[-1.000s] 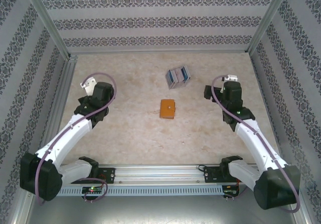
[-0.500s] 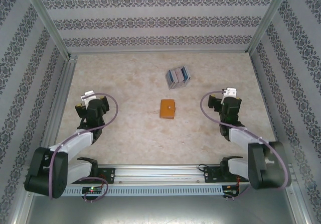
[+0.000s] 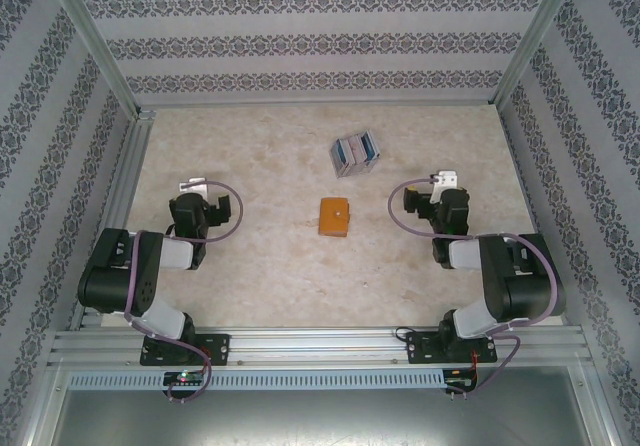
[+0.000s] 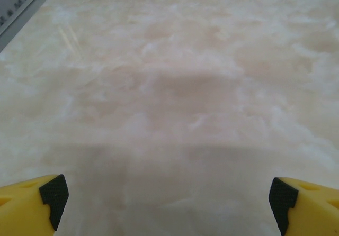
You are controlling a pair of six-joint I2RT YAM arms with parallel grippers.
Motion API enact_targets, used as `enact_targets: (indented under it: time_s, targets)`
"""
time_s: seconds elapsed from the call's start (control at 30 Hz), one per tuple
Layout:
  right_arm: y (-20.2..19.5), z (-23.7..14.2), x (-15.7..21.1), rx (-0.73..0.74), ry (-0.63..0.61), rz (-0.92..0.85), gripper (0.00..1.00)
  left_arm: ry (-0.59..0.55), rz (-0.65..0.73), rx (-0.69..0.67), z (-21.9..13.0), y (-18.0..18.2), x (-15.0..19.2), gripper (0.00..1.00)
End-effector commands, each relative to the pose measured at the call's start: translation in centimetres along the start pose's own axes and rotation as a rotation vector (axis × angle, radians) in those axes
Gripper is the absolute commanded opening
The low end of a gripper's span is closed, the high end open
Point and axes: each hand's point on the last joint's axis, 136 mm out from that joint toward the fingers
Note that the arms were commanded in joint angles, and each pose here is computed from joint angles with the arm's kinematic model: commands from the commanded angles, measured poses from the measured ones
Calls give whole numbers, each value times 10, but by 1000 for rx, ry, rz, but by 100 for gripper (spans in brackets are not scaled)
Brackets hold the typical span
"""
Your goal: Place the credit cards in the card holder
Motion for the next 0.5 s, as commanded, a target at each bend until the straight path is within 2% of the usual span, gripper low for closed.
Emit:
enact_targets:
  time_s: [0.0, 0.47]
  targets:
    - [0, 2, -19, -18, -58, 8, 98, -65, 11, 63, 1, -9, -24, 99]
    - [-1, 3, -19, -18, -57, 6, 98, -60, 24, 88, 1, -13, -23, 99]
Point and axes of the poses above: each hand's point on the last joint's axis, 136 mm out from that joint toward the fingers, its own z axis out along the fingers, its own y axis along the line the jaws close on, x = y × z, and after that the axes turned 7 degrees about -z, right-handed
